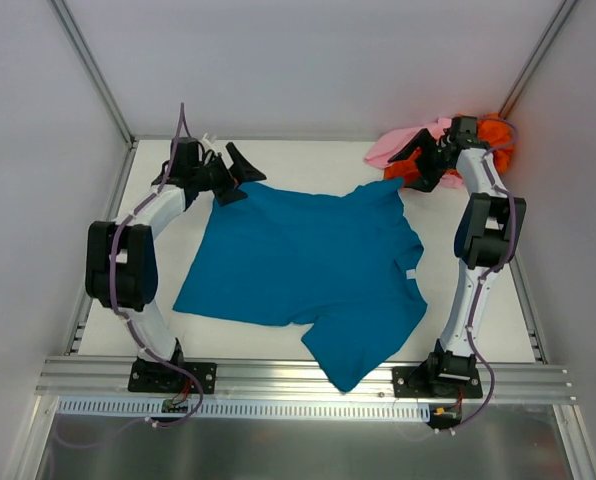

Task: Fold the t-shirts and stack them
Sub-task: Flatten out the tshirt

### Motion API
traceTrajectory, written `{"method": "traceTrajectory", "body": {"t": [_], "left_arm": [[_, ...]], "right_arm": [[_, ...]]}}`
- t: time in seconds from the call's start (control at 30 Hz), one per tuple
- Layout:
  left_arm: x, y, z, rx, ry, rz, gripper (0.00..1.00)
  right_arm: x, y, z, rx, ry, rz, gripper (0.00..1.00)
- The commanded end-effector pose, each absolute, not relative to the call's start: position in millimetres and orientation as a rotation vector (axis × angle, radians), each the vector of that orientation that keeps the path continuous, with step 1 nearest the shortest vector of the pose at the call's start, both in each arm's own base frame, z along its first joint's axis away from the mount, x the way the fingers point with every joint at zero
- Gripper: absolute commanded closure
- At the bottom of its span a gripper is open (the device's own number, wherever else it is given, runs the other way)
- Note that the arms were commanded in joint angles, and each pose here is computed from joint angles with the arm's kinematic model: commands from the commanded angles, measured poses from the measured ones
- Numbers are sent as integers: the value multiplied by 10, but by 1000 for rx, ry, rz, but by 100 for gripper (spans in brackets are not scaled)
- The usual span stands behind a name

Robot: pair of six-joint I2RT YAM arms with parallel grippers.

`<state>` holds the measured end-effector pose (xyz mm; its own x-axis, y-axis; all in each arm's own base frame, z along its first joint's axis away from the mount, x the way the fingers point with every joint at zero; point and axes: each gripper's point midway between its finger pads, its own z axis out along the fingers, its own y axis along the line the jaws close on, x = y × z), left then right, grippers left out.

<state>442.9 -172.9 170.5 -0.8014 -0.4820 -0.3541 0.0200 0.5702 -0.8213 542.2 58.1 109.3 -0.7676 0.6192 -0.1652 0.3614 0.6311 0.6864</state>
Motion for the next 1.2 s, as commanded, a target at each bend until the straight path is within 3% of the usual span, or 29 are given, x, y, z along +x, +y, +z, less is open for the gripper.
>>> {"method": "traceTrajectory", "body": {"t": [0.0,0.37,0.5,0.83,1.17], "left_arm": [[4763,-1681,1487,-413,2251,-1140,1],[5569,-1626,947,-472,2319,-1013,1],[5469,-1480,726,-563,2426,-877,1],[4630,-1166,198,-770,2728,-618,1],[4123,-831,118,-859,2853,-303,1]], "right_arm": [[5433,634,1775,695,2363,971,0],[5111,761,2154,645,2346,1045,0],[5072,770,2223,640,2336,1050,0],[5254,830,2385,684,2237,1160,1],[5237,869,2418,679,2229,1202,0]]}}
